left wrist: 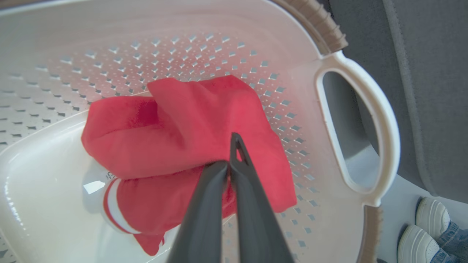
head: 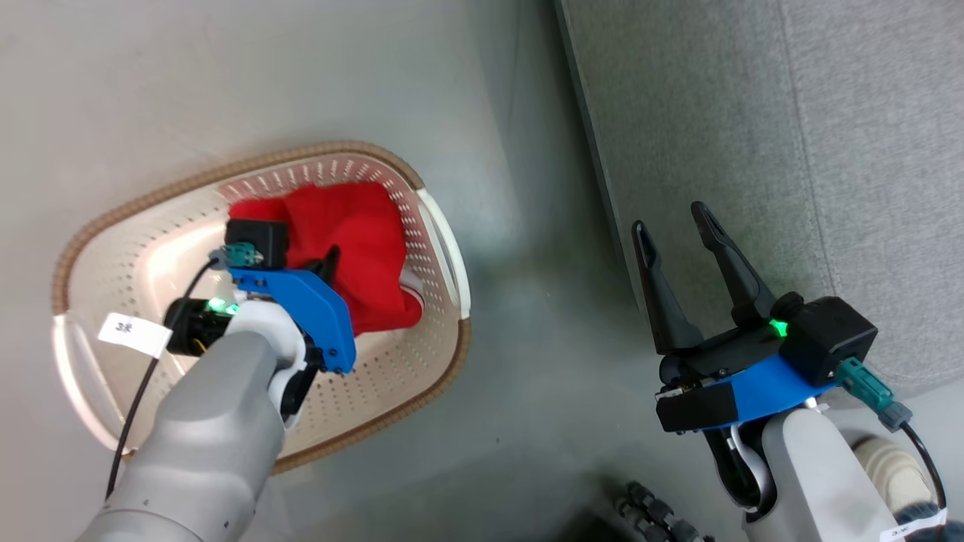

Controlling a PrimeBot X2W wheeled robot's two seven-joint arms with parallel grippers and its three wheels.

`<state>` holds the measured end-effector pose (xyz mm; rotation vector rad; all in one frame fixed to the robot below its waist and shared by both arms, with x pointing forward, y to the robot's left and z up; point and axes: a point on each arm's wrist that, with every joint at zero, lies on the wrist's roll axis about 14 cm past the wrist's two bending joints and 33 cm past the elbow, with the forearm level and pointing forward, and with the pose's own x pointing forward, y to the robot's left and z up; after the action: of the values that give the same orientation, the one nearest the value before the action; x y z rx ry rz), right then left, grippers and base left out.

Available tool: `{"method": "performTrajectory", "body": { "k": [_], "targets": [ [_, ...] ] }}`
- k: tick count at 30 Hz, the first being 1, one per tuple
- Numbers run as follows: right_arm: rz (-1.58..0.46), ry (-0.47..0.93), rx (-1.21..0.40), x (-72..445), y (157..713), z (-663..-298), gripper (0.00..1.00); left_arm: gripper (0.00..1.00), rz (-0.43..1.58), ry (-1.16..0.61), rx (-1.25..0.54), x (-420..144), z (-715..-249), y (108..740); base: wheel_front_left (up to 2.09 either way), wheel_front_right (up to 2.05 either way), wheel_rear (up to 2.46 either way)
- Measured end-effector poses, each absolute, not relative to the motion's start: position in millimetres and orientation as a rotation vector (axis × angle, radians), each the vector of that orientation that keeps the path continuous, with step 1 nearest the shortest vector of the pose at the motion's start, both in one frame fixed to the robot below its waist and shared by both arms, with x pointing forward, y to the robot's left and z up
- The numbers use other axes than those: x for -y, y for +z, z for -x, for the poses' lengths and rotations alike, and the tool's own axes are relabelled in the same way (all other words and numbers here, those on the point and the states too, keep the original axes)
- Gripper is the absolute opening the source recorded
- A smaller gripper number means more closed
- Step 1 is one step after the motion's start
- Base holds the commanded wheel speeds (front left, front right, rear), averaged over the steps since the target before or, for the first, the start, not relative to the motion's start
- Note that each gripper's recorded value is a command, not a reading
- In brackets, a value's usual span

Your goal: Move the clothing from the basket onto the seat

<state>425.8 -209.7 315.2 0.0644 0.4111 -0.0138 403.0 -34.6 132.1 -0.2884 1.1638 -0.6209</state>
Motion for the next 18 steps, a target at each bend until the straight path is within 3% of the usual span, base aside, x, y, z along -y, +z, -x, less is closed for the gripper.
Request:
{"method": "performTrajectory", "body": {
  "k": [18],
  "targets": [
    [-0.044, 0.054, -0.259, 187.7, 396.4, -422.7, 1.0, 0.0, 0.184, -0.824, -0.86, 47.9, -400.8, 276.6, 0.0, 0.0, 0.0]
  ]
}}
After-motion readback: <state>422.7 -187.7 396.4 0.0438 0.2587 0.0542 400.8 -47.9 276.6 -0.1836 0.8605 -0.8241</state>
